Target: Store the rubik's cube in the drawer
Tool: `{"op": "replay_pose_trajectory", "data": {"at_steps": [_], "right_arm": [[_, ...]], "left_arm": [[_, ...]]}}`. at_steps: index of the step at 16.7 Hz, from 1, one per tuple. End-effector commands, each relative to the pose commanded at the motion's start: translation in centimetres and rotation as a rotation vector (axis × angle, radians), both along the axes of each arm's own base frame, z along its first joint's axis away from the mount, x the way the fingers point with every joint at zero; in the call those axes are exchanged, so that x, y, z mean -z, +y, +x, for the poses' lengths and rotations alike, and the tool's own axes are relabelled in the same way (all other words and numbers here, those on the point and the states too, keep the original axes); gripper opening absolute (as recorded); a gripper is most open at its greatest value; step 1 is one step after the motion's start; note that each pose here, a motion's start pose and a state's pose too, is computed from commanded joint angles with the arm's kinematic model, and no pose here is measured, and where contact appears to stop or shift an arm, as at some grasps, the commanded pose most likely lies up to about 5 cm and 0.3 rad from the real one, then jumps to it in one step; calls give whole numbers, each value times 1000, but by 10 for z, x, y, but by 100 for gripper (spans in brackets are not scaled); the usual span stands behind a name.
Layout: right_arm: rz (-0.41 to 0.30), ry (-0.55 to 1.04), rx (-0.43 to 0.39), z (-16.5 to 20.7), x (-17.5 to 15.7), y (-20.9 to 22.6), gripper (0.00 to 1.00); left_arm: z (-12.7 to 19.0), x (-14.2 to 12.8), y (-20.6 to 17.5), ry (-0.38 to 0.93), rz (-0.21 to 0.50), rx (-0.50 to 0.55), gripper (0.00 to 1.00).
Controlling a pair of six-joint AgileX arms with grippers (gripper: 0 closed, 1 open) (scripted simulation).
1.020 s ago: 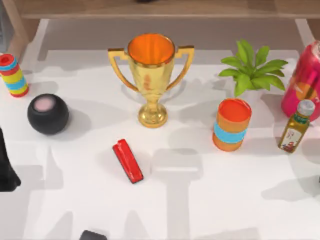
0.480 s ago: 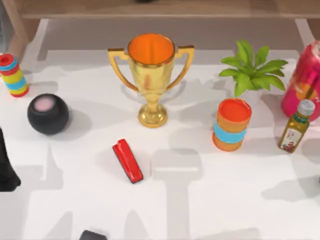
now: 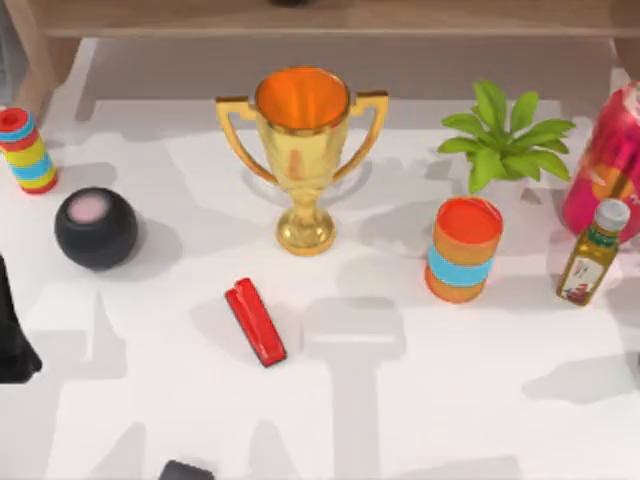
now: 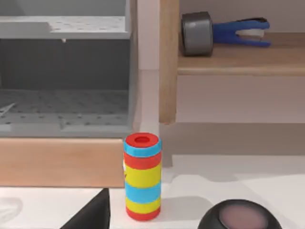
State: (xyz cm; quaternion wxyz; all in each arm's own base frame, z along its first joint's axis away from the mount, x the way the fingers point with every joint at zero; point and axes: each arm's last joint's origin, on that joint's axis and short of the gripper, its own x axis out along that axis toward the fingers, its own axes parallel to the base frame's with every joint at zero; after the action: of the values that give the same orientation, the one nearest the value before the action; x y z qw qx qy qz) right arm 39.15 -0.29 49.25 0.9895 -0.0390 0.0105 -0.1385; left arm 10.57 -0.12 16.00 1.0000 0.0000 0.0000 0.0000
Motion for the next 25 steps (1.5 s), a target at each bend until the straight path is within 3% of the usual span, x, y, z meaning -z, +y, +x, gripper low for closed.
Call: {"op": "replay_pose_trajectory", "data": {"at_steps": [5, 9, 14, 20, 22, 25], "right_arm": [[-43, 268, 215, -15, -1, -100, 0], [-7, 586, 263, -9, 37, -159, 0], [110, 1033, 126, 31, 136, -193, 0], [244, 1448, -107, 76, 269, -178, 0], [270, 1517, -138, 82, 294, -175, 0], [278, 1535, -144, 83, 301, -175, 0]], "left_arm": [[0, 0, 0, 0, 0, 0, 100], [0, 0, 0, 0, 0, 0, 100], [0, 0, 0, 0, 0, 0, 100], [0, 0, 0, 0, 0, 0, 100], [0, 0, 0, 0, 0, 0, 100], [0, 0, 0, 0, 0, 0, 100]]}}
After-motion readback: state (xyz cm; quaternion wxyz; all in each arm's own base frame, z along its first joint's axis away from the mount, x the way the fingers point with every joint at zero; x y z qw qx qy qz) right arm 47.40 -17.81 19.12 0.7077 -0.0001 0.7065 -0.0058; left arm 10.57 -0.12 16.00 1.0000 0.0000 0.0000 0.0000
